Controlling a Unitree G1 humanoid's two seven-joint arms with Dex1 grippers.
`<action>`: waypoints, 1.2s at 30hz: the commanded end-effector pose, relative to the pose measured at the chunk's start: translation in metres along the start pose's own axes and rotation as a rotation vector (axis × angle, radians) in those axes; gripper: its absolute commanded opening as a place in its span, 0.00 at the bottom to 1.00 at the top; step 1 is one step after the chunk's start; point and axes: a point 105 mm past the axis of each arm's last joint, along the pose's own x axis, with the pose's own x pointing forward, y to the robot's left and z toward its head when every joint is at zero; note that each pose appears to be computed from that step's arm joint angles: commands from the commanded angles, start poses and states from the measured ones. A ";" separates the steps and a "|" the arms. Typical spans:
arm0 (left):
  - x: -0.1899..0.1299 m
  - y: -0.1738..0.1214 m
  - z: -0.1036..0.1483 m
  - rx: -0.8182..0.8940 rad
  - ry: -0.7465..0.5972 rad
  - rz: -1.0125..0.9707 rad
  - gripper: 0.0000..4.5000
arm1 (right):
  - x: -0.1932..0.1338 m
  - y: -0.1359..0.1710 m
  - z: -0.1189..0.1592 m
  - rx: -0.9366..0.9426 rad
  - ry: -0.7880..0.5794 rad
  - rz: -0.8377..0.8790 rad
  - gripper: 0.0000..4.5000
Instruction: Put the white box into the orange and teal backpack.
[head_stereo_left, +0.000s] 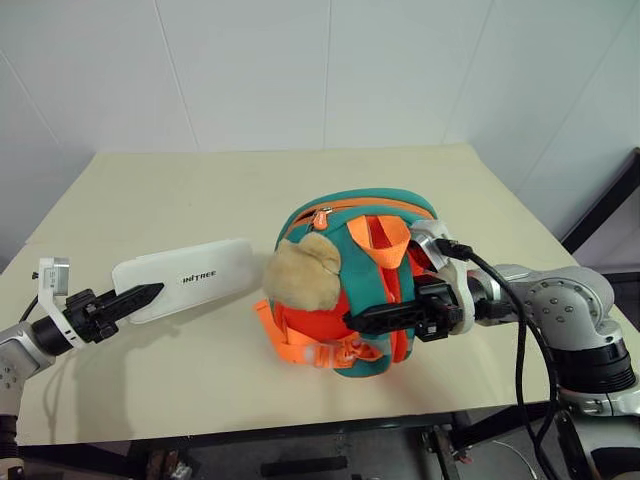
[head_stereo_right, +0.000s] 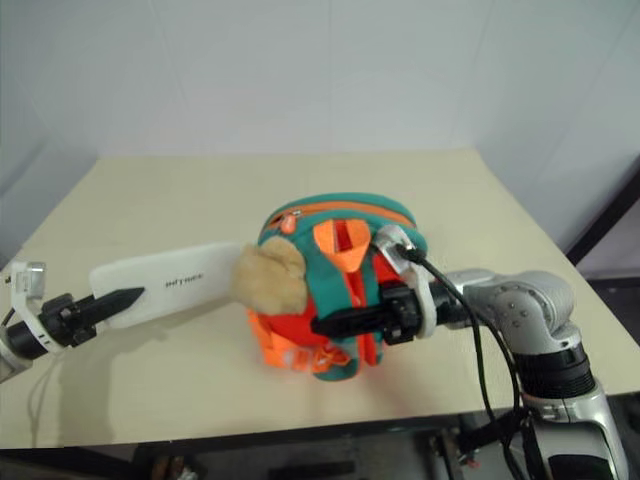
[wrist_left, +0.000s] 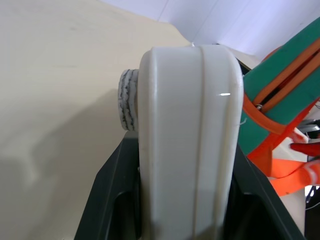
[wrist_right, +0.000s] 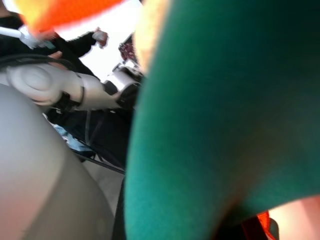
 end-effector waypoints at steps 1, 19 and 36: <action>0.007 -0.032 0.038 0.059 -0.076 -0.145 0.30 | 0.001 0.004 -0.001 -0.029 0.005 0.021 0.09; 0.028 -0.105 0.084 0.093 -0.181 -0.465 0.30 | 0.005 -0.006 -0.007 -0.043 -0.004 -0.018 0.09; 0.036 -0.103 0.069 0.190 -0.073 -0.452 0.30 | 0.009 -0.012 -0.005 -0.058 -0.021 -0.024 0.09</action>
